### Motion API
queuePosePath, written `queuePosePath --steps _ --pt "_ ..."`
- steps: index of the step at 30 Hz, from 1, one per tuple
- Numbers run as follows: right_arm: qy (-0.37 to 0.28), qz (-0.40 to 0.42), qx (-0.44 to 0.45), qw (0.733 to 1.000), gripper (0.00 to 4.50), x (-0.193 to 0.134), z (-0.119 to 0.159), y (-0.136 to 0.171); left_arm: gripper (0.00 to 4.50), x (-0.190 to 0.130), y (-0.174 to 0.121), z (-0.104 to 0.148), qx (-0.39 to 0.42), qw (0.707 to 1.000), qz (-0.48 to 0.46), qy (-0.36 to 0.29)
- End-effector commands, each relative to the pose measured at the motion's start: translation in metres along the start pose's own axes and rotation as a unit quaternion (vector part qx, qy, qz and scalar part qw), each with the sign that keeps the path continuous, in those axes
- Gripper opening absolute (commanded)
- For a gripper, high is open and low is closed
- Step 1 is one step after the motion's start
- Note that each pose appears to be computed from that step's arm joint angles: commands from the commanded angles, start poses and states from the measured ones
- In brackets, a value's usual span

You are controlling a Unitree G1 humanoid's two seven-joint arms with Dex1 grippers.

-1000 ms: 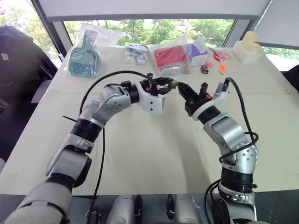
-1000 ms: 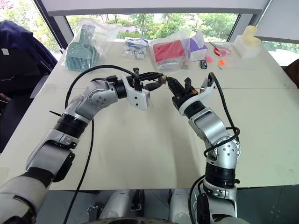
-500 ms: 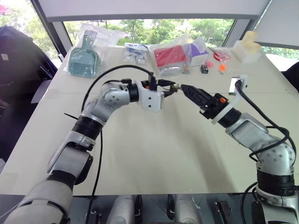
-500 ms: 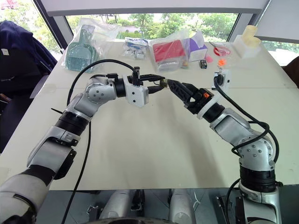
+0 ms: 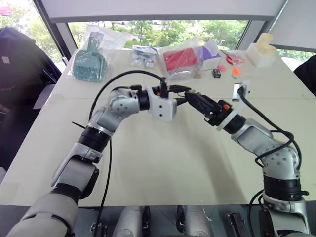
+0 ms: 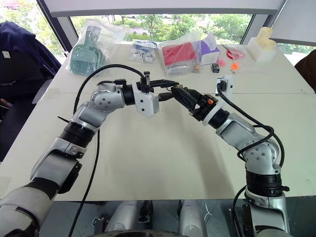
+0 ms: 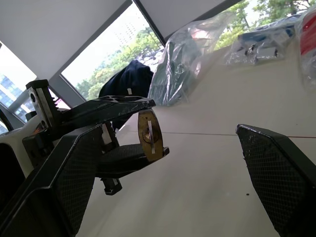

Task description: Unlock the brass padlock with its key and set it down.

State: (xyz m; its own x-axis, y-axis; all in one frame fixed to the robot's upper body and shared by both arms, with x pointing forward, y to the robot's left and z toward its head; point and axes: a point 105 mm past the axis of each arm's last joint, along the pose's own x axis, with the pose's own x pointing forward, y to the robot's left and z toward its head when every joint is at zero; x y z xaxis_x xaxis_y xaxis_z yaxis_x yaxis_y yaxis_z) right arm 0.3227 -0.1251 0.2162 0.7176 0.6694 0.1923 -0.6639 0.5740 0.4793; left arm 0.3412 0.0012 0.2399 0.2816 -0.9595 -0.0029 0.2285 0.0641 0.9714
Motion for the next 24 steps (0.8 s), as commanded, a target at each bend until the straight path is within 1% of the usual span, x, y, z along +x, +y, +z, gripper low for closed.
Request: queuePosePath --steps 1,5,7,8,19,21,22,24 --pt "-0.016 0.020 -0.010 1.000 3.28 0.0021 0.0093 0.0086 0.69 -0.0010 0.0125 0.0080 0.005 1.000 0.023 -0.014" --pt "-0.012 0.019 -0.007 1.000 1.30 0.0032 0.0055 0.0083 0.69 -0.0003 0.0158 0.0073 0.008 1.000 0.027 -0.012" --pt "-0.013 0.020 -0.004 1.000 0.39 0.0033 0.0038 0.0092 0.69 -0.0009 0.0156 0.0069 0.008 1.000 0.027 -0.011" --pt "-0.013 0.022 -0.003 1.000 0.10 0.0035 0.0033 0.0099 0.69 -0.0010 0.0156 0.0066 0.008 1.000 0.026 -0.011" --pt "-0.028 0.017 0.001 0.999 0.10 0.0076 0.0081 0.0091 0.69 -0.0010 0.0143 0.0042 0.002 1.000 0.018 -0.010" --pt "-0.031 0.015 0.001 0.999 0.10 0.0085 0.0090 0.0086 1.71 -0.0016 0.0127 0.0037 -0.006 1.000 0.012 -0.011" --pt "-0.032 0.014 0.001 0.999 0.10 0.0088 0.0093 0.0085 2.01 -0.0019 0.0114 0.0039 -0.009 1.000 0.007 -0.013" --pt "-0.033 0.013 0.002 0.999 0.10 0.0093 0.0100 0.0083 2.97 -0.0025 0.0096 0.0031 -0.017 1.000 0.000 -0.013"
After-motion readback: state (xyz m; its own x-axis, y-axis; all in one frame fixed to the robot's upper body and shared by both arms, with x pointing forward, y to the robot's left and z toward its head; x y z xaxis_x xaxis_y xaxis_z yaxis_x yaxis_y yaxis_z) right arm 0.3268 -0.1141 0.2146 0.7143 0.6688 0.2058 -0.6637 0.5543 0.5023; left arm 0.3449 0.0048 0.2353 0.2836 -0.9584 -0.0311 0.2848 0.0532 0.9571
